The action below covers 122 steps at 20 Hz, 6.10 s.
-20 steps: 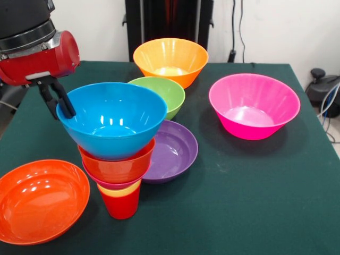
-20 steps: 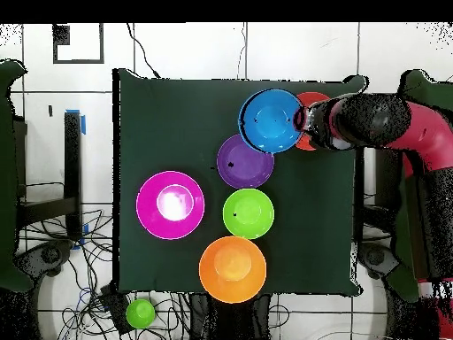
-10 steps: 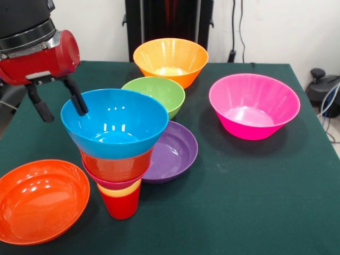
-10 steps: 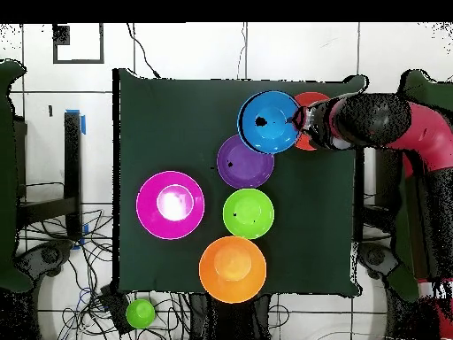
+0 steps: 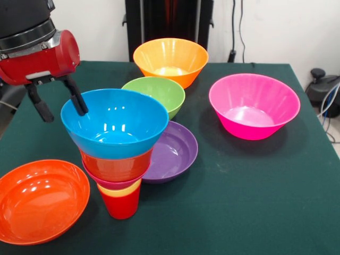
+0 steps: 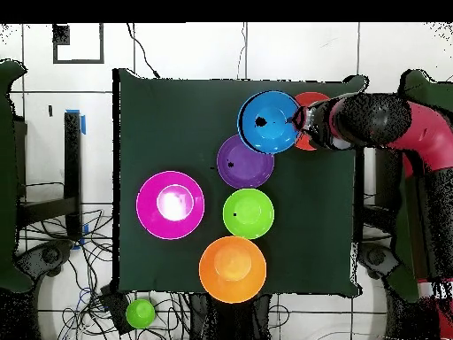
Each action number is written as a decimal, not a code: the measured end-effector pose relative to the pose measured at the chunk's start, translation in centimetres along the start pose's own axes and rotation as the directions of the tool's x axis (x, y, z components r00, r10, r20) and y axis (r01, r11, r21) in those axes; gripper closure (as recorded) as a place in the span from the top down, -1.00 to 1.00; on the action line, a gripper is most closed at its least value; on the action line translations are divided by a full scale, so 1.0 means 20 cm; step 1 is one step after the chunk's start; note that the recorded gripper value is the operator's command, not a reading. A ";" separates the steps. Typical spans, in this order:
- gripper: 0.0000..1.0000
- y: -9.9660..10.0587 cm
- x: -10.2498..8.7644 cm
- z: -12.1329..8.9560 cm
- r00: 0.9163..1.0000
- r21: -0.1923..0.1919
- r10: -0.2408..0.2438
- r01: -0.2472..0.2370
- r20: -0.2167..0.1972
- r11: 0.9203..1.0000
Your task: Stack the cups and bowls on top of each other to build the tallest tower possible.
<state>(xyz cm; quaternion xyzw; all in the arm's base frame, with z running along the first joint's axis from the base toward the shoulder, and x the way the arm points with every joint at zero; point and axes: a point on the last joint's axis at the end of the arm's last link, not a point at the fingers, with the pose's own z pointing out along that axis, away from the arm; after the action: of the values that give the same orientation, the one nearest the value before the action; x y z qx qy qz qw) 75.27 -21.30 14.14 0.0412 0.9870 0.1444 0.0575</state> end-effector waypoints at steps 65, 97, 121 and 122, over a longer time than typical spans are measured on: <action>1.00 0.72 -0.05 -0.58 0.993 0.193 -0.112 0.118 -0.044 0.974; 1.00 1.08 0.17 -0.20 0.998 0.514 0.030 -0.050 0.047 0.856; 1.00 1.27 0.34 -0.06 1.000 0.624 -0.002 0.010 -0.013 0.781; 1.00 1.27 0.36 -0.04 1.000 0.629 0.001 0.012 -0.020 0.777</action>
<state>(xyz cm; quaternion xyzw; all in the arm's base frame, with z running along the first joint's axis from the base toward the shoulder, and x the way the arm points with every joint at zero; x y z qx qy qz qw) 69.77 3.46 21.58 0.0536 0.9792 -0.1930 0.0315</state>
